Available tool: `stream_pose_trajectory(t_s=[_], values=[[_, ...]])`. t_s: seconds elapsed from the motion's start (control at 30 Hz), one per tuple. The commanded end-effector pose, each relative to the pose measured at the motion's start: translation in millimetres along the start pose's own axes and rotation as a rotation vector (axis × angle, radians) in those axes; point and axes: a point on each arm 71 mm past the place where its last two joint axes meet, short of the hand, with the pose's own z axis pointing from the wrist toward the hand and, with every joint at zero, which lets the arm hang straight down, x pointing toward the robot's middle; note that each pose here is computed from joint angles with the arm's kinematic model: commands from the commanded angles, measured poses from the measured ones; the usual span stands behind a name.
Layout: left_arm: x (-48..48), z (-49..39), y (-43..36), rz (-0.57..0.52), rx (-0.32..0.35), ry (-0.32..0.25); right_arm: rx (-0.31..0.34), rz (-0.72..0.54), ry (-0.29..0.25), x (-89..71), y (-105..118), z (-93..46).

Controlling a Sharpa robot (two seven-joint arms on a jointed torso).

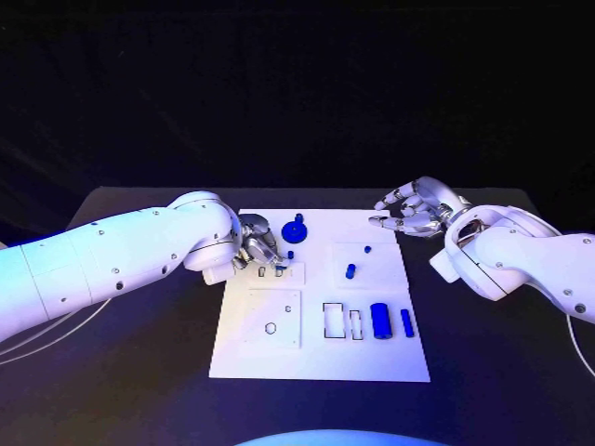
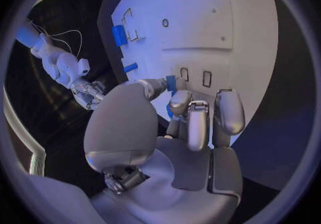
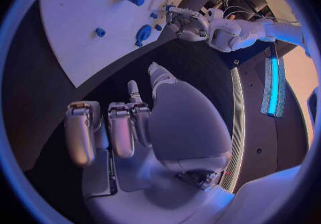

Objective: Assemble the parts on the task board

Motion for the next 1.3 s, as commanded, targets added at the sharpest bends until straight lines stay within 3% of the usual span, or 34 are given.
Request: stream_pose_trajectory(t_s=[0.03,0.3,0.77,1.3], values=[[-0.9,-0.5,-4.9,0.013,0.003,0.061,-0.009,-0.011,0.013,2.0,1,0.2],[-11.2,0.2,-12.5,0.047,-0.017,0.102,-0.008,-0.011,0.014,2.6,1,0.6],[-20.9,11.1,-21.2,0.131,-0.085,0.178,-0.007,-0.010,0.012,2.6,1,0.8],[-14.2,19.2,-25.2,0.173,-0.109,0.205,-0.007,-0.010,0.012,3.0,1,1.0]])
